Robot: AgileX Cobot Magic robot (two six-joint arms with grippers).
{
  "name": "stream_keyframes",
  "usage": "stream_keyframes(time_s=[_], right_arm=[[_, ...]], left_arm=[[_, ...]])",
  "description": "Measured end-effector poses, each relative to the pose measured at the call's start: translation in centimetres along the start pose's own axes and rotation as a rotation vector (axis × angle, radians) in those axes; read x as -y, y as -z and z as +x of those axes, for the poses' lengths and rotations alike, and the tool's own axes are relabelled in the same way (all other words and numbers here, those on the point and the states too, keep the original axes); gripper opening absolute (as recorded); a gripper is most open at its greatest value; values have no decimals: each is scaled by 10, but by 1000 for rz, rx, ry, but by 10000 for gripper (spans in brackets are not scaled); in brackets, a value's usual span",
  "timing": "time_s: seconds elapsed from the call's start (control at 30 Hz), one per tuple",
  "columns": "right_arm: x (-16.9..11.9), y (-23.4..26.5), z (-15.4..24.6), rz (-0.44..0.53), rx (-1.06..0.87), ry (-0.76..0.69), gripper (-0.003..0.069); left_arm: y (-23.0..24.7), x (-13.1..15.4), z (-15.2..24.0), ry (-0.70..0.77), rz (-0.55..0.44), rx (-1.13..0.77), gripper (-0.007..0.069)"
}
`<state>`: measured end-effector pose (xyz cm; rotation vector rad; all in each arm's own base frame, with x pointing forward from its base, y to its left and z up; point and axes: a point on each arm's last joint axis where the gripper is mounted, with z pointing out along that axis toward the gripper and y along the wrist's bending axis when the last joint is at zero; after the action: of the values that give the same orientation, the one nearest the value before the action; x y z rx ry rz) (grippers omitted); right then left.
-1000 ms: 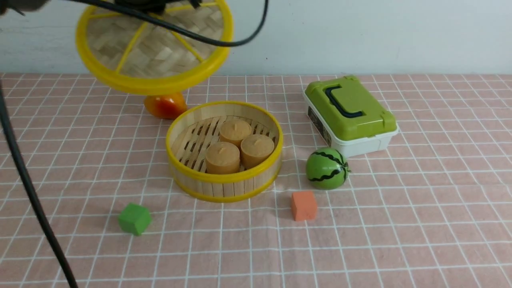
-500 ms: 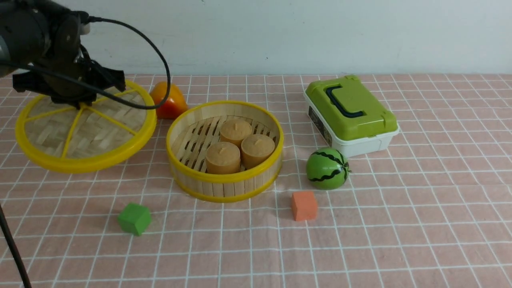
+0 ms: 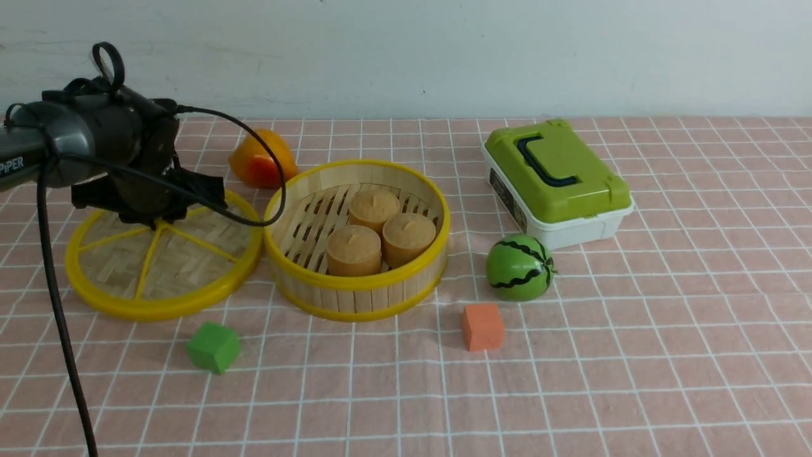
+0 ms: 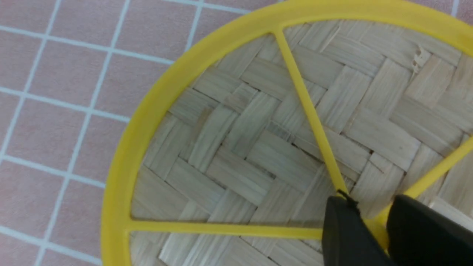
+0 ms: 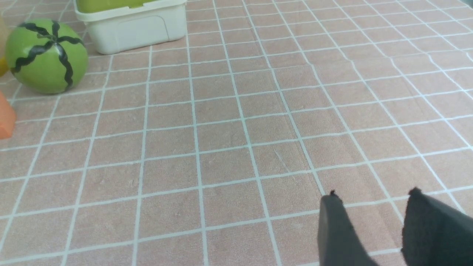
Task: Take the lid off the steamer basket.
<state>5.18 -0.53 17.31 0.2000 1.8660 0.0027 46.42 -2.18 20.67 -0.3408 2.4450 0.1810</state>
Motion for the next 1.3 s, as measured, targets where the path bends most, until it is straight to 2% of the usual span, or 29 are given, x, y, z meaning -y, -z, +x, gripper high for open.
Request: stream_keyframes(time_s=[0.17, 0.23, 0.27, 0.3, 0.4, 0.47, 0.5, 0.57, 0.6, 0.67, 0.9, 0.93, 1.1, 1.3], right_arm=[[0, 0, 0, 0, 0, 0, 241], [0, 0, 0, 0, 0, 0, 241], [0, 0, 0, 0, 0, 0, 241], [0, 0, 0, 0, 0, 0, 241], [0, 0, 0, 0, 0, 0, 241], [0, 0, 0, 0, 0, 0, 241], [0, 0, 0, 0, 0, 0, 241], [0, 0, 0, 0, 0, 0, 241], [0, 0, 0, 0, 0, 0, 241], [0, 0, 0, 0, 0, 0, 241], [0, 0, 0, 0, 0, 0, 242], [0, 0, 0, 0, 0, 0, 242], [0, 0, 0, 0, 0, 0, 241], [0, 0, 0, 0, 0, 0, 241]], left_arm=[[26, -3, -15, 21, 27, 66, 417], [45, -6, -23, 29, 37, 109, 429], [79, -12, -37, 30, 51, 181, 417], [83, -13, -38, 30, 54, 190, 408], [179, -33, -60, 50, 110, 385, 268], [226, -45, -62, 78, 149, 474, 177], [266, -55, -60, 107, 187, 544, 94], [308, -69, -51, 137, 224, 619, -1], [312, -71, -49, 140, 228, 626, -1], [349, -88, -24, 164, 263, 686, -13], [355, -109, 52, 184, 307, 642, -13], [347, -113, 80, 201, 323, 595, -13], [336, -122, 140, 269, 399, 527, -13], [302, -123, 199, 331, 433, 369, -13]])
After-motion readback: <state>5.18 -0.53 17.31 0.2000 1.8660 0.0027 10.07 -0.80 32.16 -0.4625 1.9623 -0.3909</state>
